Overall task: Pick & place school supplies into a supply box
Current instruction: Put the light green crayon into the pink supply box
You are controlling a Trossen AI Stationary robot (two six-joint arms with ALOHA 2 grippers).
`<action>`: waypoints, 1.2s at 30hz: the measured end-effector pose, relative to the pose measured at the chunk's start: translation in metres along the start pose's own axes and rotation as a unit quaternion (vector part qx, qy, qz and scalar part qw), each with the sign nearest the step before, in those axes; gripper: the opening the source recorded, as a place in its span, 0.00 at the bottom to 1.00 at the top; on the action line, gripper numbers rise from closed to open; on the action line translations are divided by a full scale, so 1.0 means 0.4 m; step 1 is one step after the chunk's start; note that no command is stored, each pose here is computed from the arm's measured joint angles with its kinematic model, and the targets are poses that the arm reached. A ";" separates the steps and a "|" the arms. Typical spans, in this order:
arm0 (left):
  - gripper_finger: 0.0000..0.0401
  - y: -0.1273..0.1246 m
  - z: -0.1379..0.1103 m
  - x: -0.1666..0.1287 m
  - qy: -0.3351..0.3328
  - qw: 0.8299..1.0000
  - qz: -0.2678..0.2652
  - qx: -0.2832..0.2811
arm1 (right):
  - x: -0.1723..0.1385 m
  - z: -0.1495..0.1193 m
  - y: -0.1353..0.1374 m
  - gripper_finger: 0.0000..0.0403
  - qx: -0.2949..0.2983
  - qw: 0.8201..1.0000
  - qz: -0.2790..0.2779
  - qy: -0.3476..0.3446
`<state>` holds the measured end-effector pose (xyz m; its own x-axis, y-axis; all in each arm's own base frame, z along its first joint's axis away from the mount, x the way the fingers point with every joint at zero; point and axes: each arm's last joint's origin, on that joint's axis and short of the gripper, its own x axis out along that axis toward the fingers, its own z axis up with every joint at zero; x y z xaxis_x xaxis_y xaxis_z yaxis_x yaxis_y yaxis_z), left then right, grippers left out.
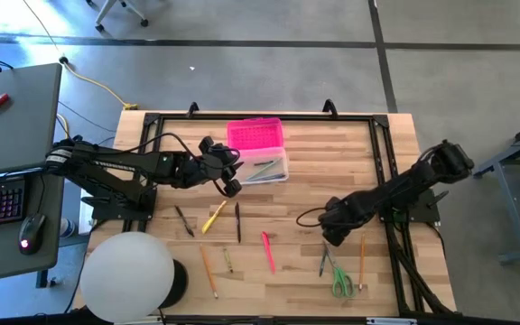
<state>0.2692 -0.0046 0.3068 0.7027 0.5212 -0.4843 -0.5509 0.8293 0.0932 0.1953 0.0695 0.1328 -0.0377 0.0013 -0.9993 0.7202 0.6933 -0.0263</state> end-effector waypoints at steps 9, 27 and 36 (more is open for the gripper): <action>0.33 0.000 0.000 0.000 -0.001 1.000 0.000 0.000 | 0.012 0.001 -0.003 0.12 -0.057 0.998 -0.003 -0.022; 0.33 -0.003 0.014 0.000 -0.026 1.000 -0.004 -0.012 | -0.334 0.354 0.114 0.02 -0.274 0.868 0.020 -0.413; 0.33 0.001 0.000 -0.001 -0.002 1.000 0.004 0.005 | -0.228 0.578 0.100 0.01 -0.321 0.888 -0.062 -0.323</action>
<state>0.2690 -0.0043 0.3071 0.7000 0.5280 -0.4809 -0.5512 0.8276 0.1062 0.3877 -0.0695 0.2168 0.4644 -0.3742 -0.8027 0.1872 0.9273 -0.3240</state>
